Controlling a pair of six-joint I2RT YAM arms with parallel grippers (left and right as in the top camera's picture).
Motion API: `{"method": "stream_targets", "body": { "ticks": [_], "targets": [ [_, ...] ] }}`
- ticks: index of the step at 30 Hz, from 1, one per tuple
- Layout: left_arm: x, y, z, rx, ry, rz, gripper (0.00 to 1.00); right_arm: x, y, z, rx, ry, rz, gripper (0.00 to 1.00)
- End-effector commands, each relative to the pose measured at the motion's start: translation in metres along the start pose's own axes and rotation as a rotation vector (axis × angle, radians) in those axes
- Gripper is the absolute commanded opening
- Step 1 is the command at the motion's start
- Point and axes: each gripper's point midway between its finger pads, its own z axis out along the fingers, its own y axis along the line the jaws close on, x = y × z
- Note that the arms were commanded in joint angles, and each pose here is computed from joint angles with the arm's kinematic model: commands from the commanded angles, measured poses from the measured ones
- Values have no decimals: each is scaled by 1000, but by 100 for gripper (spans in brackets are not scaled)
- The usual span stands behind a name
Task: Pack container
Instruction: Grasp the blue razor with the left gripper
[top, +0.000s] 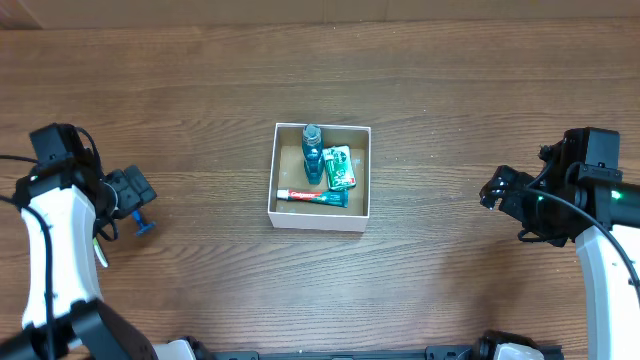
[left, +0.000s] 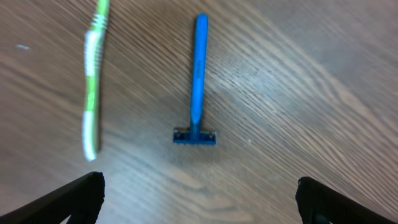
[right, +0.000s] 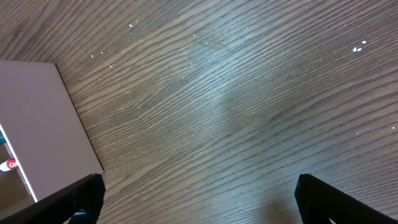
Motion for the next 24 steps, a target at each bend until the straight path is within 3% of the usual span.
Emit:
{"method": "stream_targets", "body": {
  "ticks": [1,9,15,17,20,24],
  "targets": [
    [0,-2,37,10,65,-27,100,0,0,-1,-5,-3,-3,100],
    [9,-8,98,28,178,21,100,0,0,-1,-5,-2,-3,100],
    [3,-9,106,31,155,20,97,0,0,-1,-4,-1,-3,100],
    [1,-10,106,33,147,21,88,0,0,-1,-4,-1,-3,100],
    [1,-10,106,33,147,21,45,0,0,-1,-4,-1,-3,100],
    [2,-10,106,33,151,21,23,0,0,-1,-4,0,-3,100]
  ]
}}
